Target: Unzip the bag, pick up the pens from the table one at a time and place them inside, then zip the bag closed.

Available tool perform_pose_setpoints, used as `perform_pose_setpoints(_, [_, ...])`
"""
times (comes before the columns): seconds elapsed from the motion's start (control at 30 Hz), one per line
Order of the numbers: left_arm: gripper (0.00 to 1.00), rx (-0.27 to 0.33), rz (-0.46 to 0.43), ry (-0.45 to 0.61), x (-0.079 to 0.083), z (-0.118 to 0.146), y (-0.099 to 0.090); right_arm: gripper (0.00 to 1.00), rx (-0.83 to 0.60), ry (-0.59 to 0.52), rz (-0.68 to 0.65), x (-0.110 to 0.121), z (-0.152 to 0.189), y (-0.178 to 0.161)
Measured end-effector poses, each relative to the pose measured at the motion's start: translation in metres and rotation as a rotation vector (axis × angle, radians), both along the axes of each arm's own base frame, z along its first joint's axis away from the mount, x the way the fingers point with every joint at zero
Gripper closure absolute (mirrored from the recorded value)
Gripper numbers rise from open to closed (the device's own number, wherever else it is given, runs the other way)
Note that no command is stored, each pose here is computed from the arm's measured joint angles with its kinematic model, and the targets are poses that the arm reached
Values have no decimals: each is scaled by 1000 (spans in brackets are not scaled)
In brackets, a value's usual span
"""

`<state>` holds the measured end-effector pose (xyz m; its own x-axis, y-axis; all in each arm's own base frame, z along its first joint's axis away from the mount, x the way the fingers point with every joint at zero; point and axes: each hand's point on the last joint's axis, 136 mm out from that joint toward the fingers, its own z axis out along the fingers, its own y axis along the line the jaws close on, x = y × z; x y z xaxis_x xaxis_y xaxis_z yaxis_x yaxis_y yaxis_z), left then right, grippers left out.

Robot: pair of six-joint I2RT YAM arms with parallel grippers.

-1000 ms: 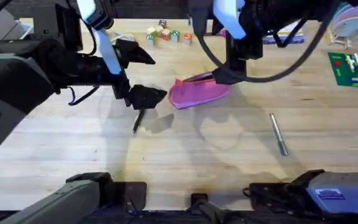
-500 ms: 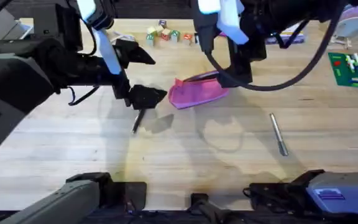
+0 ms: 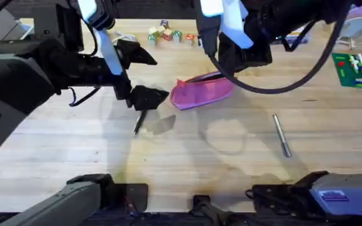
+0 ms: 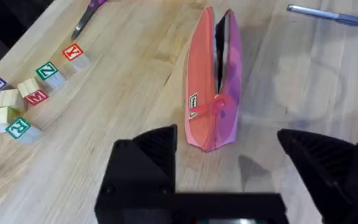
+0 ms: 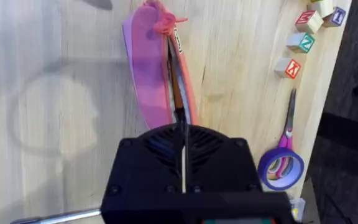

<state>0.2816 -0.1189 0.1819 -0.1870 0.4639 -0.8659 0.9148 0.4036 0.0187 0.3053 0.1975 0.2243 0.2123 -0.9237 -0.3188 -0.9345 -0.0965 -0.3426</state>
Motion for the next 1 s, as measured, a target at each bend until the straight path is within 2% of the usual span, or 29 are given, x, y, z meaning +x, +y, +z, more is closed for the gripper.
perform_pose_setpoints(0.23, [7, 0, 0, 0, 0, 0, 0, 969, 1, 1, -9, 2, 0, -3])
perform_pose_setpoints(0.4, [7, 0, 0, 0, 0, 0, 0, 969, 29, 47, -34, 6, -7, -5])
perform_pose_setpoints(0.67, [8, 0, 0, 0, 0, 0, 0, 969, 51, 157, -70, 16, -33, -8])
perform_pose_setpoints(1.0, [7, 0, 0, 0, 0, 0, 0, 969, 25, 232, -65, 24, -66, -3])
